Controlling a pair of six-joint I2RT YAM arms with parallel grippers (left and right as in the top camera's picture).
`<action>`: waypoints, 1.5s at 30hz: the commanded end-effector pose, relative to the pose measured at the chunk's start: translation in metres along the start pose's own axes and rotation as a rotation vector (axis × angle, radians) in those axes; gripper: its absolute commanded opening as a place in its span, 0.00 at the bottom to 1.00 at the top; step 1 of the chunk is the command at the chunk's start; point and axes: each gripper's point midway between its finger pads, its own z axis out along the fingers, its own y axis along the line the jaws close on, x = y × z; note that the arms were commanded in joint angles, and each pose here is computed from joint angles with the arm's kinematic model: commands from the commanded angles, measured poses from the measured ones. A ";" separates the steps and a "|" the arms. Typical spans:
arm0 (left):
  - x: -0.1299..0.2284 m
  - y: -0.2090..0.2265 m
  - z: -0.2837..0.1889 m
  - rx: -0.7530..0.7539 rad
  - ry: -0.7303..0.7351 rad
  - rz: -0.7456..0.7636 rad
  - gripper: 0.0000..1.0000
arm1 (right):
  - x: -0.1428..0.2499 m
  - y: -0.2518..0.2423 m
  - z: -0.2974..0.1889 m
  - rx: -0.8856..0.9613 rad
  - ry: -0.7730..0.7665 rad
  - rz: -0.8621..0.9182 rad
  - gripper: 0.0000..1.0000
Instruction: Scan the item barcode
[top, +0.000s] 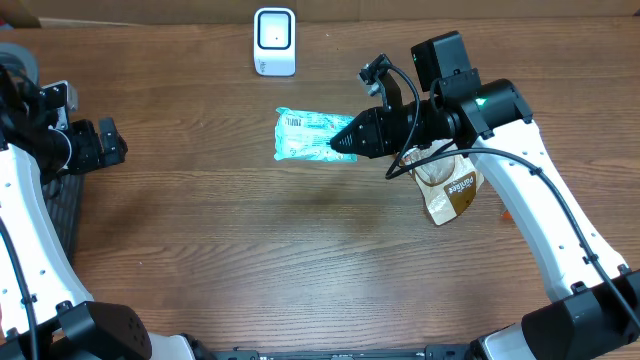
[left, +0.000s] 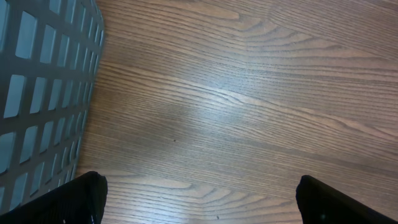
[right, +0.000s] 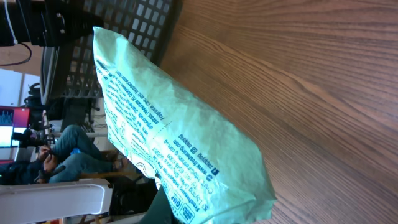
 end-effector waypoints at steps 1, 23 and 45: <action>-0.001 -0.004 -0.001 0.009 -0.006 0.033 0.99 | -0.003 0.006 -0.006 0.001 -0.020 -0.001 0.04; -0.001 -0.004 -0.001 0.009 -0.006 0.033 0.99 | -0.235 -0.071 -0.016 1.195 -0.504 -0.598 0.08; -0.001 -0.004 -0.001 0.009 -0.006 0.034 1.00 | -0.271 -0.166 0.110 1.488 -0.221 -1.264 0.04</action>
